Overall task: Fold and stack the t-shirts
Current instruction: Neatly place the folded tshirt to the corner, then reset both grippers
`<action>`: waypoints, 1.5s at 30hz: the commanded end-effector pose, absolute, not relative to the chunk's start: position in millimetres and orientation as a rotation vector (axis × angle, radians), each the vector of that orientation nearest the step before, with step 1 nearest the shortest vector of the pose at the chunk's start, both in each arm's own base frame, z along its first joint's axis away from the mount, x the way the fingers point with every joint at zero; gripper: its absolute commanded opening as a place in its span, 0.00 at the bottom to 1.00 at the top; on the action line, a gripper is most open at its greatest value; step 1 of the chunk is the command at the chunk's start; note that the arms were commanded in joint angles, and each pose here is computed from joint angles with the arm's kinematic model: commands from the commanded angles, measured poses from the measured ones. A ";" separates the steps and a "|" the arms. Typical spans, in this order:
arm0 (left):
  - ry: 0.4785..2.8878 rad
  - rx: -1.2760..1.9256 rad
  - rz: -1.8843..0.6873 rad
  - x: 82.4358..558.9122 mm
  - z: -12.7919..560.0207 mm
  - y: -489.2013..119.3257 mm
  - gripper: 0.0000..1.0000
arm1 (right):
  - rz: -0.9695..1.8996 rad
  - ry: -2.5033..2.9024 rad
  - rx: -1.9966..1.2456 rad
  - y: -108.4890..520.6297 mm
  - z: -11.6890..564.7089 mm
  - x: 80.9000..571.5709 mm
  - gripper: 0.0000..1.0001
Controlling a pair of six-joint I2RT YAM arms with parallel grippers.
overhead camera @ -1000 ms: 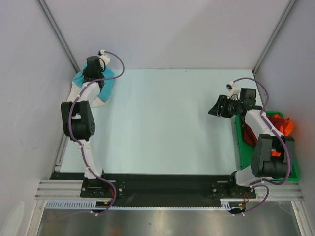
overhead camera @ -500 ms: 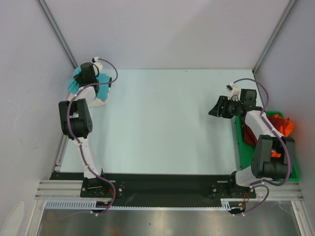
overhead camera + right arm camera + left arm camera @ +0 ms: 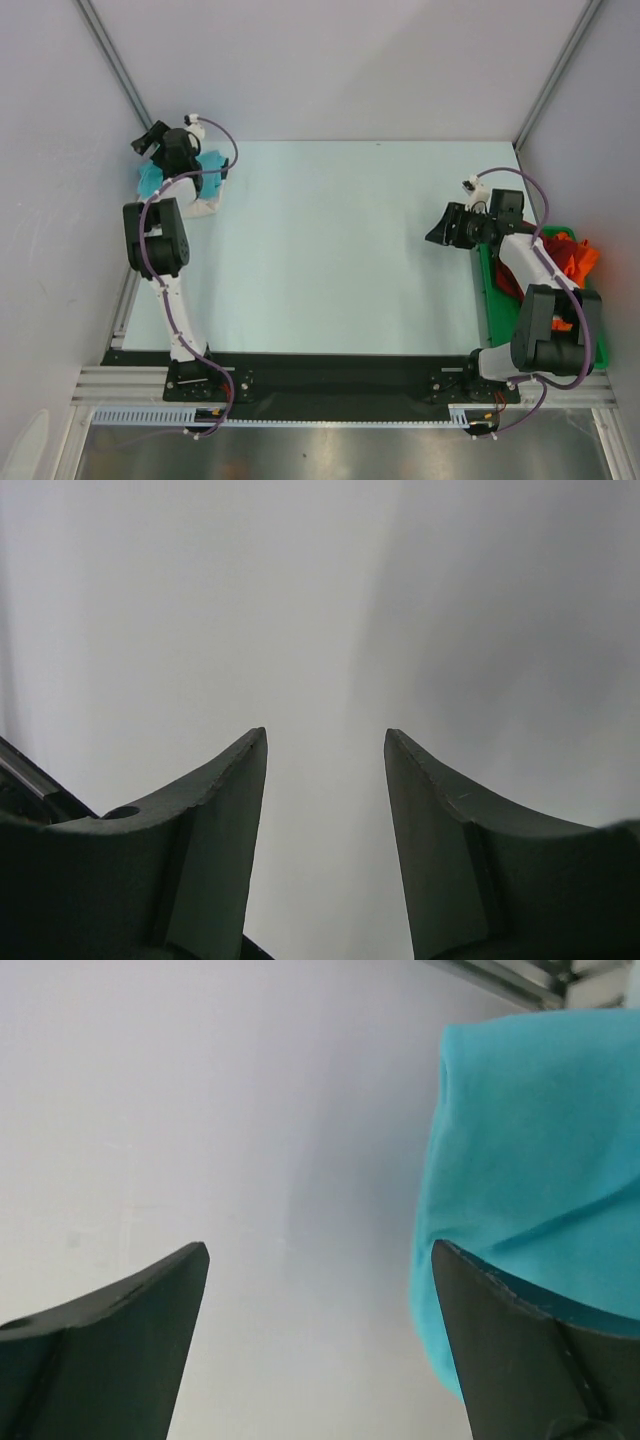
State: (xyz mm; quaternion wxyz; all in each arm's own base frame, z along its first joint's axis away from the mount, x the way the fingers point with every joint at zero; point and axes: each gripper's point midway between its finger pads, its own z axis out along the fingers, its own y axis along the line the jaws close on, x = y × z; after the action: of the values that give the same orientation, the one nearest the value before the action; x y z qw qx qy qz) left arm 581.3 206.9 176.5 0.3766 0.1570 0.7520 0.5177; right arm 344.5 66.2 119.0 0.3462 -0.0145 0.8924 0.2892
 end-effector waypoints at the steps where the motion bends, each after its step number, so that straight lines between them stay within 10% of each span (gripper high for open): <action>1: 1.729 0.318 1.418 589.7 228.7 192.0 1.00 | 0.728 2.271 -0.063 63.2 129.6 345.3 0.56; 10: 1.905 0.245 1.028 591.4 226.0 82.3 1.00 | 0.682 2.218 -0.103 57.9 142.4 347.6 0.63; 14: 2.100 0.191 0.649 561.7 215.7 30.7 1.00 | 0.669 2.179 -0.108 57.0 155.1 353.6 0.99; 34: 2.304 0.353 -0.373 466.8 183.1 -200.1 1.00 | 0.150 2.083 -0.060 132.6 157.1 424.5 1.00; 45: 2.062 0.646 -0.129 445.8 225.3 -290.2 1.00 | 0.007 2.136 -0.094 138.0 141.9 453.3 1.00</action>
State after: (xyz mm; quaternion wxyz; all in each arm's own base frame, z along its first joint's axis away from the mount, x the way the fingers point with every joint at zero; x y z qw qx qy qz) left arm 443.3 -272.4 187.2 0.4276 0.2523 0.8668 -0.0472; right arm 440.7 135.8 130.0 0.4674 -0.0431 0.8827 0.0229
